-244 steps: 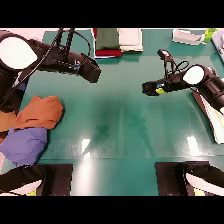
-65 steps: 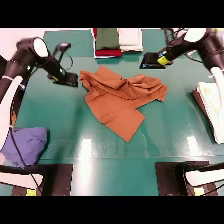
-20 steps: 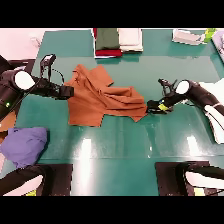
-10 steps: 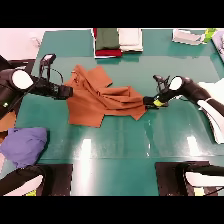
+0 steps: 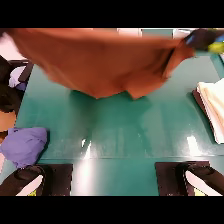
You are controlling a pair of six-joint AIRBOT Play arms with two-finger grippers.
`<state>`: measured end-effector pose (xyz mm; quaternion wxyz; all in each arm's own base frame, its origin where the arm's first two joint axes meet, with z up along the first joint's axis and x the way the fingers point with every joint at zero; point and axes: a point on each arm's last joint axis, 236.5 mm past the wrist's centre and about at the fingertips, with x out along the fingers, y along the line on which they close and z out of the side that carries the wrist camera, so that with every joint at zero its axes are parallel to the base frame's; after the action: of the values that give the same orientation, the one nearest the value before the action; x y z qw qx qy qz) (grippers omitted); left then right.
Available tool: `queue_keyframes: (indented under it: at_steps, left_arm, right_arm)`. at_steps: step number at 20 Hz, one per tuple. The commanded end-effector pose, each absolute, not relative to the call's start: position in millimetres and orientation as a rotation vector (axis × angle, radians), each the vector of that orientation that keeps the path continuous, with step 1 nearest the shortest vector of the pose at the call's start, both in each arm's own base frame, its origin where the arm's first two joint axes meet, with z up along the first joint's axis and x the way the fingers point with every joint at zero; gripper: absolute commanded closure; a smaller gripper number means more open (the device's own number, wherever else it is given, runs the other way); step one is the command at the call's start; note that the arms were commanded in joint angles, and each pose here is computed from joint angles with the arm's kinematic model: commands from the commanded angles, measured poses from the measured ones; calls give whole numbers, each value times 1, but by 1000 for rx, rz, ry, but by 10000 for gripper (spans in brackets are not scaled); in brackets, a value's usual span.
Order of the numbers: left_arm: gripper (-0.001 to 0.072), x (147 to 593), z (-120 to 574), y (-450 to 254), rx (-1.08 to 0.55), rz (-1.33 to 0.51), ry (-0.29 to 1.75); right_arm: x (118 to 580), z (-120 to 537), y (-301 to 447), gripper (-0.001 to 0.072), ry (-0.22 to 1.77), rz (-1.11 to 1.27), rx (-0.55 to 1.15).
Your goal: Fold the shirts.
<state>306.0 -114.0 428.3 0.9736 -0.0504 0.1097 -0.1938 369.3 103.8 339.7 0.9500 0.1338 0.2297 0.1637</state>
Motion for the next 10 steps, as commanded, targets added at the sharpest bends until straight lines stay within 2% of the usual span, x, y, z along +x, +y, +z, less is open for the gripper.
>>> queue_keyframes:
  at_steps: [1, 6, 9, 10]
  left_arm:
    - [686, 229, 532, -95, -104, -403, -73]
    - [686, 187, 581, -93, -120, -448, -231]
    - [686, 199, 571, -97, -115, -450, -184]
    - [686, 216, 556, -98, -96, -433, -125]
  right_arm:
    - [293, 458, 90, 697, 165, 350, 220]
    - [243, 516, 70, 697, 22, 296, 152]
    - [252, 518, 73, 697, 61, 303, 139]
    - [265, 510, 75, 697, 103, 303, 137]
